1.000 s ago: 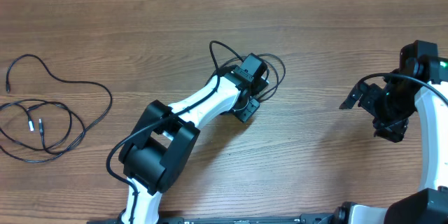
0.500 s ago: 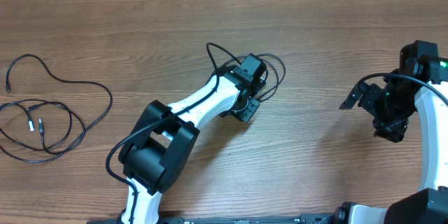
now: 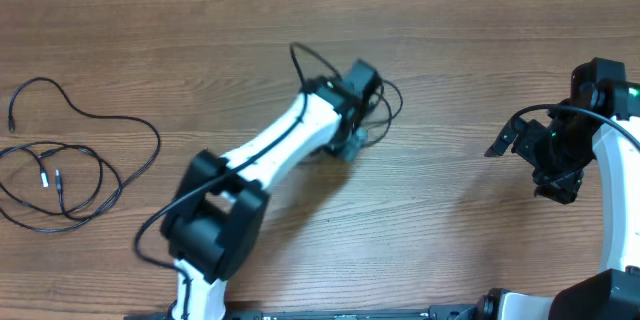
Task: Untangle cables
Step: 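Drag the cable to the left side of the table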
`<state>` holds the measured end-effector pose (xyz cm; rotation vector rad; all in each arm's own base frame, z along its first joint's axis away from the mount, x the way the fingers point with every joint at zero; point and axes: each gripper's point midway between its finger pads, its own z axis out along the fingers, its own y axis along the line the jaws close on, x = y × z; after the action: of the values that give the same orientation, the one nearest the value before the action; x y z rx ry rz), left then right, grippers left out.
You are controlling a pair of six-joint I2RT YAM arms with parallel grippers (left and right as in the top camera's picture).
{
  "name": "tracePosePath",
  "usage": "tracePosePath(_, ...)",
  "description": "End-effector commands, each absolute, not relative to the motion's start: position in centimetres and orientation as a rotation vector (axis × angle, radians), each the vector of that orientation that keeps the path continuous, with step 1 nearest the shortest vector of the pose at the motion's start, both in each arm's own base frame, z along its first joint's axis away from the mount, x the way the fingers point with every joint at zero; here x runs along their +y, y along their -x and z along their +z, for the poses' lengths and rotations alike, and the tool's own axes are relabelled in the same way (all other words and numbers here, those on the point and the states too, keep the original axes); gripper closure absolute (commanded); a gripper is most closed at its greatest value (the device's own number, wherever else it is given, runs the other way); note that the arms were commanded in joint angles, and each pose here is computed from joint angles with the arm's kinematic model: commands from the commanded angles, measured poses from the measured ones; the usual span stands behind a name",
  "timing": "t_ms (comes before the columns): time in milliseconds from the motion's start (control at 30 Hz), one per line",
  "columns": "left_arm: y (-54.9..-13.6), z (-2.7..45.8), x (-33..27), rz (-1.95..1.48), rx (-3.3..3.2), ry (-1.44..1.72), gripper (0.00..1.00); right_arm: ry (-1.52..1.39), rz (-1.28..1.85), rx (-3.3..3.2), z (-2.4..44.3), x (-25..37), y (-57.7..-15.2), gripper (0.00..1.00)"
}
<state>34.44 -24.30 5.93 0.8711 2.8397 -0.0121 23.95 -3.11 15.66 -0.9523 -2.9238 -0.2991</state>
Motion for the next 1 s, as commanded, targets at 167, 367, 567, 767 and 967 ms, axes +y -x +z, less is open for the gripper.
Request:
tracePosePath(167,-41.5,27.1,-12.0,0.41,2.436,-0.342,0.96,0.944,-0.295,-2.931,15.7,-3.2,-23.8,0.0)
tracePosePath(367,-39.0,37.3,2.7,0.822,2.192,0.14,0.95,0.945,-0.296,-2.934,15.7,-3.2,-23.9,0.0)
tracePosePath(567,-35.8,40.1,11.6,0.933,2.109,0.443,0.92,0.945,-0.296,-2.934,15.7,-3.2,-23.9,0.0)
tracePosePath(767,-34.6,39.0,16.3,0.876,2.132,0.605,0.9,0.946,-0.296,-2.933,15.7,-3.2,-23.9,0.0)
tracePosePath(967,-35.2,37.9,16.8,0.717,2.172,0.622,0.76,0.946,-0.296,-2.933,15.7,-3.2,-23.9,0.0)
